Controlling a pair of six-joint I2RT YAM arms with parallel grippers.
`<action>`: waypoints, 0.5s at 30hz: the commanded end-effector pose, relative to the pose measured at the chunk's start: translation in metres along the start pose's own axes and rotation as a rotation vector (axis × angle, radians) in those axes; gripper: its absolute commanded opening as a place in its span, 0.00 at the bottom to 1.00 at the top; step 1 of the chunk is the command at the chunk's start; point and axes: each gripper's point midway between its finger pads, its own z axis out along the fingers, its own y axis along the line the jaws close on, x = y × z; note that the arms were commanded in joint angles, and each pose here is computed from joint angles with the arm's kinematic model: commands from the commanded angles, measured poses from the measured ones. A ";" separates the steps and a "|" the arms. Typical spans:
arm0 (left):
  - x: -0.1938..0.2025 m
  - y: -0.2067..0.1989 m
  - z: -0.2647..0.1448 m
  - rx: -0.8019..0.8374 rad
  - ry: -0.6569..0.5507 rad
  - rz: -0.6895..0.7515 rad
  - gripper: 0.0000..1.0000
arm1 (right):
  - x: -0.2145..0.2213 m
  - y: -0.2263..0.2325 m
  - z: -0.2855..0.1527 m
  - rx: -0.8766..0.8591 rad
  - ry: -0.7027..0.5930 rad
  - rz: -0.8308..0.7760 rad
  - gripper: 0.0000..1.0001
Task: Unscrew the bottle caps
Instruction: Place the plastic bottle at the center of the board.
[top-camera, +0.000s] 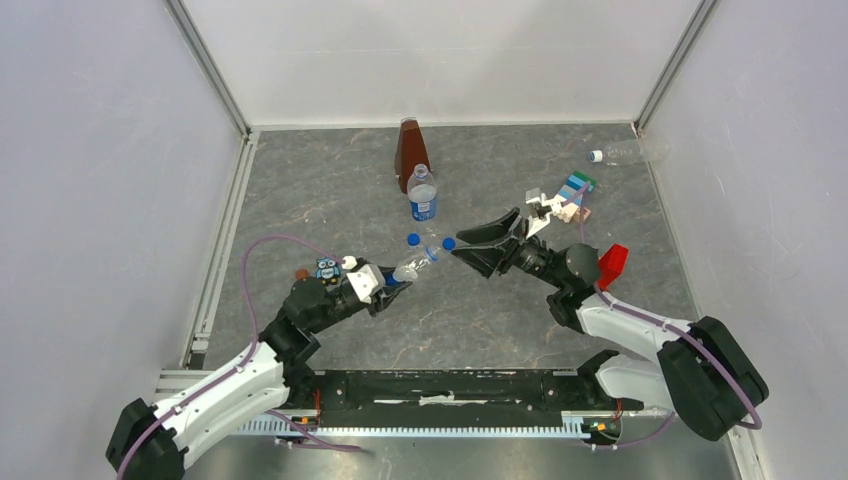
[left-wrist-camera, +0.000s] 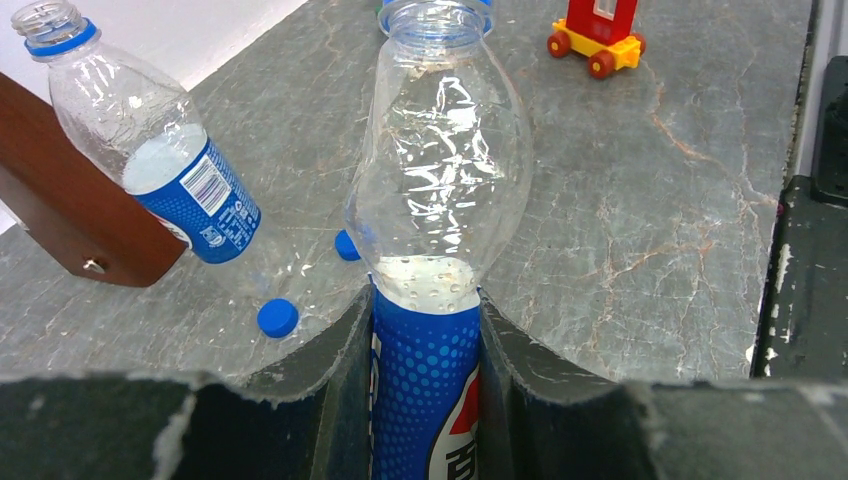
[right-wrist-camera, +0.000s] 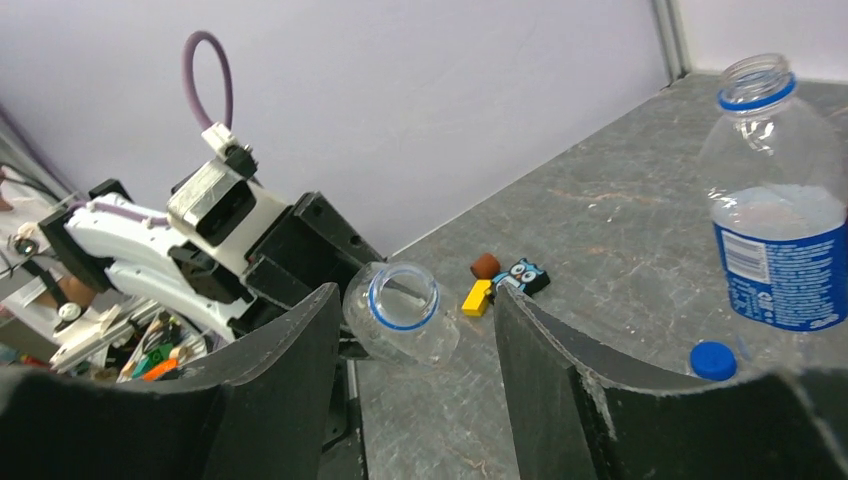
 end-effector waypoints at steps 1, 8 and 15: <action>-0.039 0.002 0.005 0.011 -0.111 -0.023 0.23 | -0.005 0.025 0.003 -0.117 0.024 -0.031 0.63; -0.037 -0.002 0.009 0.039 -0.112 -0.038 0.23 | 0.002 0.024 0.010 -0.112 0.052 -0.025 0.64; -0.042 -0.008 0.016 0.081 -0.123 -0.063 0.23 | 0.008 0.013 0.013 -0.054 0.076 -0.010 0.65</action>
